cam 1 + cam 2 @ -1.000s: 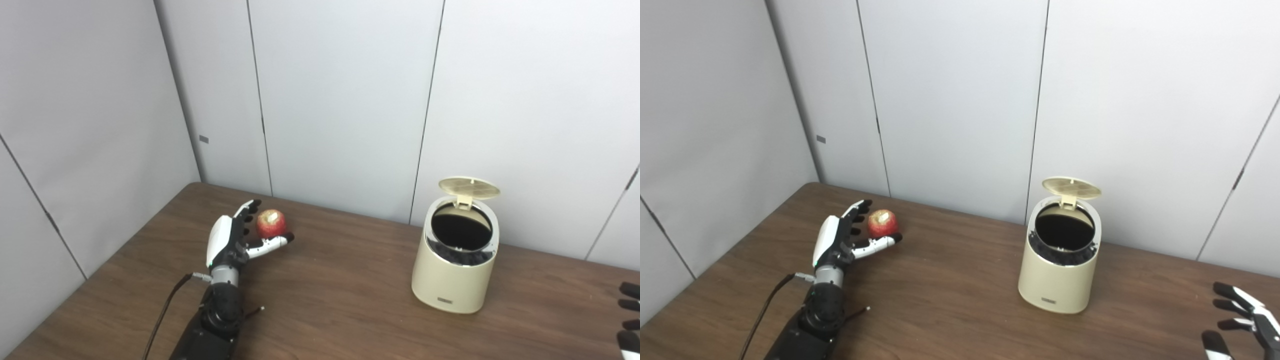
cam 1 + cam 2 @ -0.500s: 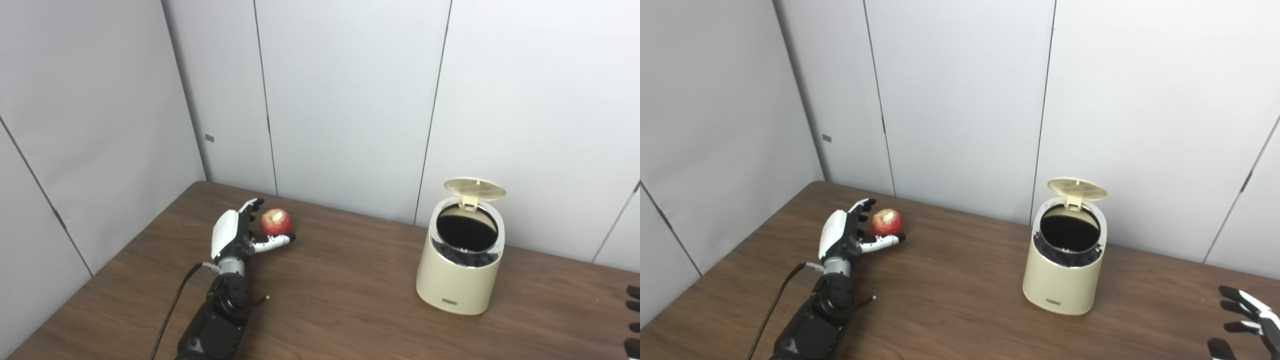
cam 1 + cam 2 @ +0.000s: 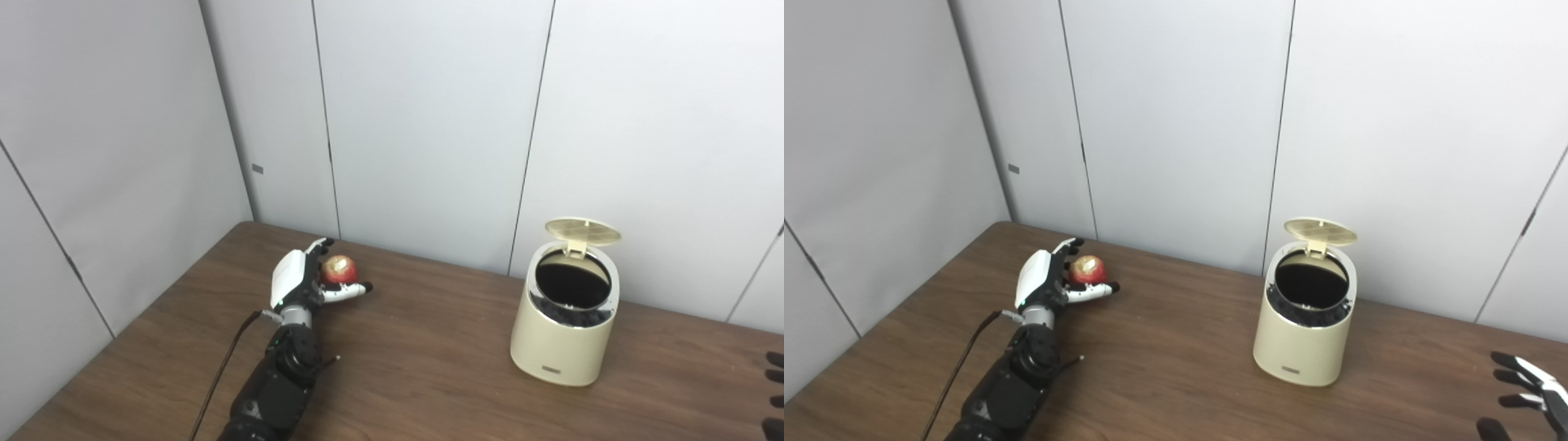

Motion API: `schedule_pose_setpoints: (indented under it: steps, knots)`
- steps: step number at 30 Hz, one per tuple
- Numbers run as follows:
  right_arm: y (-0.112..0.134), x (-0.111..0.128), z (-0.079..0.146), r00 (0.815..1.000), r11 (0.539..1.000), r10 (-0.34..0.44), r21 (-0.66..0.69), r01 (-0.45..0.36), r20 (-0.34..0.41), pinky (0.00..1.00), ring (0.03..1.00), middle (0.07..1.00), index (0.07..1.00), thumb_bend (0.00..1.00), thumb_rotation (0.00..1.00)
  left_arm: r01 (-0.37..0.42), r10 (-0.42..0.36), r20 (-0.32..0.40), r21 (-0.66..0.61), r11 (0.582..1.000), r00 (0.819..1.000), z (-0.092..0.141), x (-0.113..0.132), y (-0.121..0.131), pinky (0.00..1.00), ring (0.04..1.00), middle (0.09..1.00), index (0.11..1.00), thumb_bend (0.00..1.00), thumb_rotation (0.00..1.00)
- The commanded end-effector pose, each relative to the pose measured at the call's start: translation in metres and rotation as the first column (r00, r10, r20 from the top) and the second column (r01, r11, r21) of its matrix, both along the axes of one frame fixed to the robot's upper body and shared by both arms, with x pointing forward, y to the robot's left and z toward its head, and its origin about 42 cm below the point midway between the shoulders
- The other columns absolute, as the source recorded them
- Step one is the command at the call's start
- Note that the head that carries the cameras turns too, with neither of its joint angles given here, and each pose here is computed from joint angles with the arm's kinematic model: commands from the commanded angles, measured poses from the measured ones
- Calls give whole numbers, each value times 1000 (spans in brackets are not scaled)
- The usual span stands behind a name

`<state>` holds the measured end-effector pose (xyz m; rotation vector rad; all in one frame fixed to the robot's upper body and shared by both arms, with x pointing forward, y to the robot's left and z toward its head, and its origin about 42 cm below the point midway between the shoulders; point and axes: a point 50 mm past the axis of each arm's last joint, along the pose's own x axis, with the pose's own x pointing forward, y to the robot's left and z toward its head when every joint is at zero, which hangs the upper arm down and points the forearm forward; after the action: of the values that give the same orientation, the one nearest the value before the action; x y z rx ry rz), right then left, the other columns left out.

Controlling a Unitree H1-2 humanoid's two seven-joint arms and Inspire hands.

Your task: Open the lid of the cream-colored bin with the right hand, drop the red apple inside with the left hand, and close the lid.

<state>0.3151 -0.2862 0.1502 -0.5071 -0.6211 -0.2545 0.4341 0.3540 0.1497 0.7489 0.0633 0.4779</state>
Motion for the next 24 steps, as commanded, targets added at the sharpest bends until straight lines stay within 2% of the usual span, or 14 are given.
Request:
schedule_pose_setpoints:
  steps: [1, 6, 7, 9, 10, 11, 12, 13, 14, 17, 19, 24]
  knots:
    - [-7, -9, -9, 1000, 1000, 5, -21, -5, -11, 499, 674, 731, 700, 607, 914, 15, -17, 57, 36, 999, 998, 24, 14, 2, 612, 755, 842, 860, 1000, 276]
    - [-7, -9, -9, 1000, 1000, 4, -21, -4, -13, 494, 665, 724, 710, 610, 912, 8, -9, 15, 49, 999, 1000, 22, 16, 2, 594, 741, 826, 845, 1000, 223]
    - [-7, -9, -9, 1000, 1000, 3, -22, -3, -12, 491, 665, 724, 711, 613, 916, 3, -3, 0, 63, 998, 1000, 22, 17, 2, 554, 706, 802, 832, 1000, 191]
    - [-6, -9, -9, 1000, 1000, 4, -23, -4, -12, 488, 664, 726, 712, 614, 917, -8, 12, -29, 110, 994, 1000, 23, 18, 2, 562, 704, 785, 806, 996, 165]
    - [-6, -9, -8, 1000, 1000, 7, -16, -7, -14, 485, 662, 725, 714, 615, 919, -28, 33, -32, 153, 988, 999, 23, 18, 1, 504, 640, 718, 763, 976, 136]
    - [-6, -9, -9, 1000, 1000, 9, -10, -10, -17, 479, 657, 721, 711, 617, 909, -53, 59, -26, 187, 981, 998, 23, 17, 0, 341, 442, 530, 708, 952, 89]
    - [-7, -9, -9, 1000, 1000, 10, -5, -10, -21, 477, 654, 719, 708, 621, 904, -81, 85, -11, 222, 972, 996, 23, 17, -1, 235, 313, 401, 656, 933, 45]
    - [-7, -9, -9, 1000, 1000, 8, -3, -8, -23, 475, 652, 717, 706, 630, 903, -109, 111, 6, 253, 961, 994, 23, 17, -1, 149, 211, 298, 557, 690, 46]
    - [-7, -9, -9, 1000, 1000, 6, -1, -6, -25, 466, 646, 716, 704, 636, 906, -132, 133, 12, 276, 952, 991, 23, 17, -2, 116, 177, 269, 522, 607, 43]
    - [-7, -9, -8, 1000, 1000, 5, 7, -5, -25, 450, 635, 714, 699, 646, 908, -163, 172, 3, 329, 930, 985, 22, 16, -3, 106, 172, 260, 486, 528, 39]
    - [-7, -9, -7, 1000, 1000, 7, 13, -6, -25, 452, 635, 710, 690, 646, 901, -170, 184, -7, 345, 923, 983, 23, 15, -3, 131, 202, 293, 484, 521, 39]
    - [-7, -9, -8, 1000, 1000, 7, 18, -7, -30, 450, 633, 705, 691, 642, 898, -167, 187, -24, 347, 923, 982, 24, 13, -3, 125, 196, 289, 484, 520, 40]
